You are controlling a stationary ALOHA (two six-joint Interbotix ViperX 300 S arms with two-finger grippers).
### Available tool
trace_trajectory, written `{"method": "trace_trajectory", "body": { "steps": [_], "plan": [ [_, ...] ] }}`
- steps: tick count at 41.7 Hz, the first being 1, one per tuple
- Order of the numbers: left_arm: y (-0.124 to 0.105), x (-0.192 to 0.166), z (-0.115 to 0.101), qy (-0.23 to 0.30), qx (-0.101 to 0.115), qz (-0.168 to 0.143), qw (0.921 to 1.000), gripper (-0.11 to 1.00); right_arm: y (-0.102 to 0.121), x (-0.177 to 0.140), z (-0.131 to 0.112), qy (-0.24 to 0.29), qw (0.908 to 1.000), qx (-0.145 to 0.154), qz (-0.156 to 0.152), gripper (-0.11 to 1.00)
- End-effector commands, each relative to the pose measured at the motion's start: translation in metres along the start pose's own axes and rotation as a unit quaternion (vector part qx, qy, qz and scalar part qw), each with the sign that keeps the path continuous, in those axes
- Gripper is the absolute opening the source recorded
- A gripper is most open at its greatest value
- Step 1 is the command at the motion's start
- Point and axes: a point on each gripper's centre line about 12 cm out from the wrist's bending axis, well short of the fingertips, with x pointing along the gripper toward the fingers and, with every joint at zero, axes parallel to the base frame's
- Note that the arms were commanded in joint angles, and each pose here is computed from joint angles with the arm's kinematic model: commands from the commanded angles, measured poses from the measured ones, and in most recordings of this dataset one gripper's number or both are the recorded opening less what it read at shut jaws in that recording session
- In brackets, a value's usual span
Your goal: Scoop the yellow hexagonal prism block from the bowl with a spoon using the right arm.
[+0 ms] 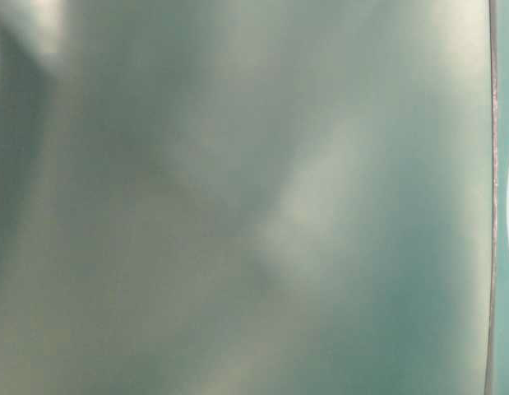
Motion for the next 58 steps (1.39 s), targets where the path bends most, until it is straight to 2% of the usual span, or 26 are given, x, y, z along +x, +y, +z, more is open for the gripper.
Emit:
{"method": "trace_trajectory", "body": {
  "steps": [1,13,24,31,44,58],
  "plan": [
    [-0.0005,0.0017,0.0066,-0.008,0.002,-0.001,1.0000,0.00,0.0026,0.0004,0.0034,-0.007,1.0000,0.001,0.005,0.54],
    [-0.0005,0.0020,0.0063,-0.008,0.002,-0.001,1.0000,0.00,0.0035,0.0007,0.0039,-0.008,0.9999,0.001,0.008,0.52],
    [-0.0005,0.0020,0.0063,-0.008,0.003,-0.001,1.0000,0.00,0.0031,-0.0003,0.0050,-0.010,0.9999,0.002,0.008,0.31],
    [-0.0005,0.0020,0.0063,-0.008,0.002,-0.001,1.0000,0.00,0.0035,-0.0031,0.0102,-0.020,0.9997,0.008,0.012,0.22],
    [-0.0005,0.0020,0.0063,-0.008,0.002,-0.001,1.0000,0.00,0.0057,-0.0038,0.0086,0.009,0.9997,0.019,0.014,0.21],
    [-0.0005,0.0020,0.0063,-0.008,0.002,-0.001,1.0000,0.00,0.0055,-0.0032,0.0086,0.012,0.9996,0.024,0.011,0.19]
  ]
}}
